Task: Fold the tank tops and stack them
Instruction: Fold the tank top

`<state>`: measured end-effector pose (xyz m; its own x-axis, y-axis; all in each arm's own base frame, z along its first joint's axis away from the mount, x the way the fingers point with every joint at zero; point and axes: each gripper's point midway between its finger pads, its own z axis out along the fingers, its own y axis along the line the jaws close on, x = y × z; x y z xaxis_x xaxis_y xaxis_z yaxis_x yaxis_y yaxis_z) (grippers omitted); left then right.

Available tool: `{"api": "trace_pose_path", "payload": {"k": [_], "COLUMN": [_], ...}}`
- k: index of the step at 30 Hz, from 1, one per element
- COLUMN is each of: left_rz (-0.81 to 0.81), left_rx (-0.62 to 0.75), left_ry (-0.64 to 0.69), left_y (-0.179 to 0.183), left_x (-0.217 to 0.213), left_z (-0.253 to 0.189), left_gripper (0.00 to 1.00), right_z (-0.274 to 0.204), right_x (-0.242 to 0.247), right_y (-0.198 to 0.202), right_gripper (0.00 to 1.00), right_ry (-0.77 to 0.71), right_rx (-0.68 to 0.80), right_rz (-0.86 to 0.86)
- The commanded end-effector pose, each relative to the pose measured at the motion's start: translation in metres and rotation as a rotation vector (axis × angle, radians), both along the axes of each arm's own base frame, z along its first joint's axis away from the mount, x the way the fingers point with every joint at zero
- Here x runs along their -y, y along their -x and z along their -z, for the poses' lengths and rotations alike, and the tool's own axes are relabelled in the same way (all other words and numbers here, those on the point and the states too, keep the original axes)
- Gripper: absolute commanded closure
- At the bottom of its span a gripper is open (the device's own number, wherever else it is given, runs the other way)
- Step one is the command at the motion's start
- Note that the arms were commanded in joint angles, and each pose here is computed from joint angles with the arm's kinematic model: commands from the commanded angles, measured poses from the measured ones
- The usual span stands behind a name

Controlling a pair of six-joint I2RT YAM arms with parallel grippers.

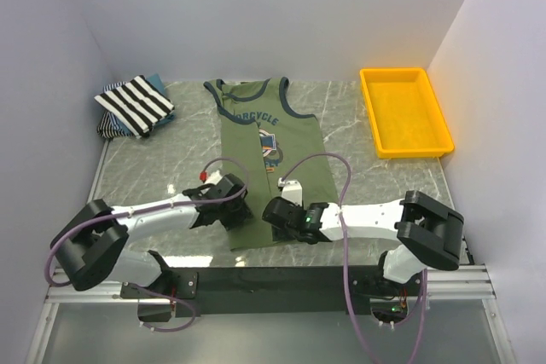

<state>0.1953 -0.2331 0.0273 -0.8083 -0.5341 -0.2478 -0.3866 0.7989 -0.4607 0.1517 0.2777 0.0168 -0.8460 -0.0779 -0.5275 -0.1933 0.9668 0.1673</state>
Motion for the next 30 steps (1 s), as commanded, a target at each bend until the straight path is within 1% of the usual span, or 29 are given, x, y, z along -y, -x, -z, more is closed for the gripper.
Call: {"api": "trace_pose_path", "payload": {"k": [1, 4, 8, 12, 17, 21, 22, 24, 25, 26, 27, 28, 29, 30], "left_rz": [-0.156, -0.197, -0.229, -0.233, -0.219, -0.192, -0.175, -0.147, -0.097, -0.077, -0.043, 0.012, 0.043, 0.091], "left_rx": [-0.071, -0.105, -0.117, -0.13, -0.146, -0.111, -0.072, 0.017, 0.091, 0.137, 0.189, 0.284, 0.348, 0.409], "left_ry": [-0.034, -0.059, -0.074, -0.088, -0.107, -0.148, -0.135, -0.154, -0.146, -0.139, -0.115, -0.072, -0.034, 0.0], "left_y": [0.016, 0.029, 0.041, 0.053, 0.065, 0.063, 0.054, 0.037, 0.021, 0.011, 0.0, -0.019, -0.032, -0.042], "left_x": [-0.024, -0.038, -0.054, -0.067, -0.079, -0.087, -0.081, -0.078, -0.068, -0.062, -0.052, -0.032, -0.018, -0.003], "left_z": [0.009, 0.011, 0.005, 0.003, -0.002, -0.016, -0.032, -0.053, -0.076, -0.09, -0.104, -0.134, -0.151, -0.165], "left_gripper": [0.51, 0.5, 0.49, 0.49, 0.49, 0.49, 0.49, 0.48, 0.46, 0.41, 0.39, 0.39, 0.37, 0.37], "right_z": [0.006, 0.009, 0.012, 0.016, 0.016, 0.013, 0.004, -0.007, -0.017, -0.036, -0.045, -0.065, -0.07, -0.07], "right_x": [0.0, -0.004, -0.012, -0.023, -0.032, -0.033, -0.034, -0.025, -0.024, -0.014, -0.007, 0.0, 0.018, 0.032], "right_y": [0.011, 0.024, 0.043, 0.068, 0.091, 0.095, 0.092, 0.081, 0.073, 0.061, 0.053, 0.045, 0.035, 0.033], "right_gripper": [0.44, 0.44, 0.44, 0.44, 0.44, 0.44, 0.44, 0.42, 0.42, 0.4, 0.39, 0.38, 0.38, 0.38], "right_ry": [0.011, 0.004, 0.025, 0.024, 0.049, 0.05, 0.02, 0.007, -0.011, -0.034, -0.042, -0.098, -0.073, -0.07], "right_rx": [-0.028, -0.063, -0.1, -0.158, -0.187, -0.185, -0.165, -0.12, -0.088, -0.032, 0.002, 0.028, 0.074, 0.085], "right_rz": [0.004, -0.02, -0.074, -0.147, -0.21, -0.207, -0.184, -0.135, -0.107, -0.053, -0.017, 0.045, 0.102, 0.143]}}
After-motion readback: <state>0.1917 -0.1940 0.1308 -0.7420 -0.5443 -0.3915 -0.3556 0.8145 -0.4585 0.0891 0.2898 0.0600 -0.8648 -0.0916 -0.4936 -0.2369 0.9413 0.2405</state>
